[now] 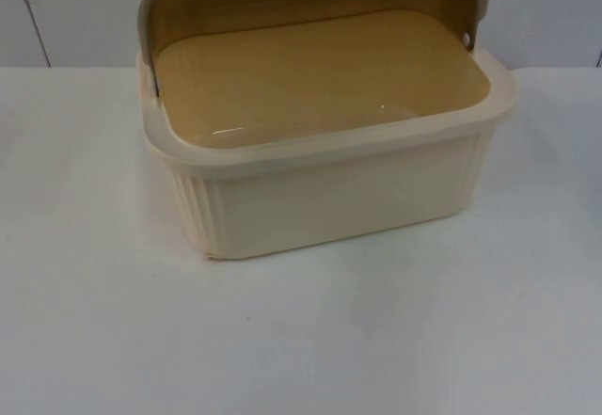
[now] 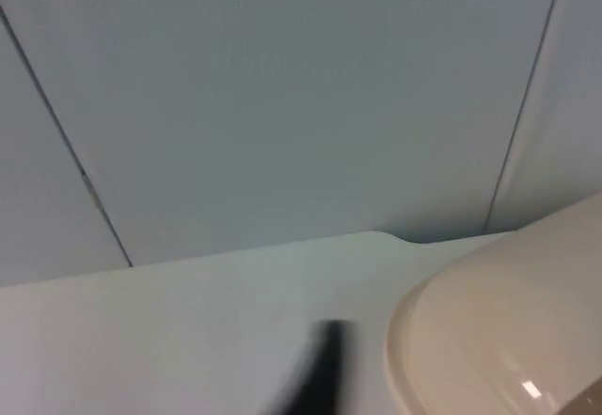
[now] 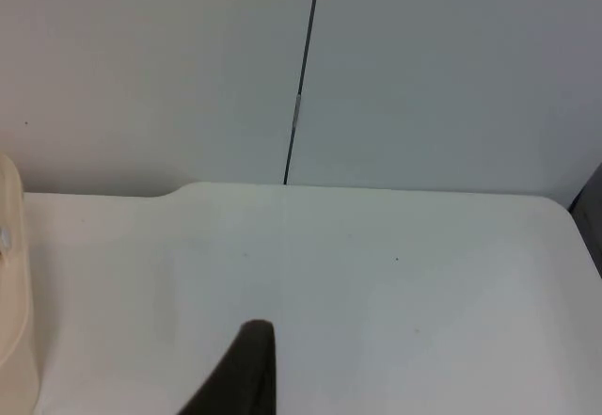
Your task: Open the box lid with the left hand, place the block into the box with the right hand, then close the box lid with the left hand.
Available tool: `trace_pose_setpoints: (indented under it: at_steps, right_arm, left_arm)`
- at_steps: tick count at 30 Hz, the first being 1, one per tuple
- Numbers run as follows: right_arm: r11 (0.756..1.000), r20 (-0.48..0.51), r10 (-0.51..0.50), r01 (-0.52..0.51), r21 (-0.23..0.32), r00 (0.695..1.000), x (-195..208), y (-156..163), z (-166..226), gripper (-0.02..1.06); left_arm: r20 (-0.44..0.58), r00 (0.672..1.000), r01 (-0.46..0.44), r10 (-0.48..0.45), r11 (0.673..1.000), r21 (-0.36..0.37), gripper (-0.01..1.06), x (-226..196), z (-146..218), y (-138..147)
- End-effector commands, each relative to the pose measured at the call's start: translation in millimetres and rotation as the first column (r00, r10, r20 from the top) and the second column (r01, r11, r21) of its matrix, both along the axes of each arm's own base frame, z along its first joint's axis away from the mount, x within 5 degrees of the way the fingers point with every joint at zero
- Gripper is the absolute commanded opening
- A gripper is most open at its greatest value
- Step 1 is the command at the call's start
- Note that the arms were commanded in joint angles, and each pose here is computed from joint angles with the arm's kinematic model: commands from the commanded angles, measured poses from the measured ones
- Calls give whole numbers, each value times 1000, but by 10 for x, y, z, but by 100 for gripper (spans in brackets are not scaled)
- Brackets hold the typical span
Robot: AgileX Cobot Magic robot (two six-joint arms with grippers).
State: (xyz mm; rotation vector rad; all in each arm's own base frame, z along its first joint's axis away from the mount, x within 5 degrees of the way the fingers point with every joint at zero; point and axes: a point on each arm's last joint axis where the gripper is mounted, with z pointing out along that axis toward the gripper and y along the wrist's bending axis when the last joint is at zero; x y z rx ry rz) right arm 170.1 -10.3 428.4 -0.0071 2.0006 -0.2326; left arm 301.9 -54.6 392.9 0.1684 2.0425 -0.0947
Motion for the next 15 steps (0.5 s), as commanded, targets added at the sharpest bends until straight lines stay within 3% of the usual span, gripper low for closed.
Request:
trace_pose_setpoints:
  at_steps: [1,15]
  right_arm:
    - [1000,5,2,-2,5,1000,-15,6,21,105]
    - [1000,-33,-12,12,4,999,-12,-4,-56,105]
  left_arm:
    - [12,1000,-7,7,1000,-18,106,-17,18,16]
    - [40,999,-6,7,1000,-29,105,-51,74,19]
